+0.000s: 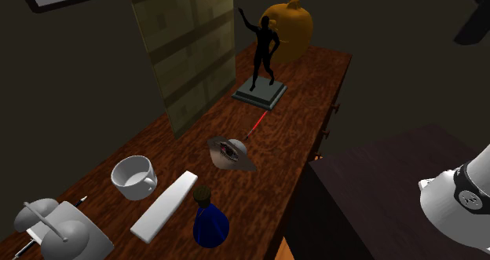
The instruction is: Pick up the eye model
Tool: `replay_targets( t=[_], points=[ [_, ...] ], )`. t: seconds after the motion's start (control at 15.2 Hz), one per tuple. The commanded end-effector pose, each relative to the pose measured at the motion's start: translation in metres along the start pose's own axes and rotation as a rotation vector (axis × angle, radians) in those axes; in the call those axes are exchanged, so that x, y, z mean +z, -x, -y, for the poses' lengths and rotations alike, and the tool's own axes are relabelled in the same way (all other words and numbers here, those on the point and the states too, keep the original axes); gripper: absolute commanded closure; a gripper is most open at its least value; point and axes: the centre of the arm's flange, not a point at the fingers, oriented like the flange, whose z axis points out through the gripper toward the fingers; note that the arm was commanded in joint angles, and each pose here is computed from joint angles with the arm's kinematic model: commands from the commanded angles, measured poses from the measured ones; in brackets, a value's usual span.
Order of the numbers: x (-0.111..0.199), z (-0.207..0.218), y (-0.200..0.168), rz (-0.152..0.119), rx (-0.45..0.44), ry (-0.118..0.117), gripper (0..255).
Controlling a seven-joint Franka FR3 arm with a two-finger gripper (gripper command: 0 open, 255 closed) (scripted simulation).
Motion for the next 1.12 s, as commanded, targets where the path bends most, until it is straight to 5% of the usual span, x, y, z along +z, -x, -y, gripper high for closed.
replay_targets(
  t=[0.0, 1.06],
  points=[
    [0.000, 0.000, 0.000, 0.000, 0.000, 0.000, 0],
    [0.163, -0.115, -0.068, 0.050, 0.324, 0.040, 0]
  ],
)
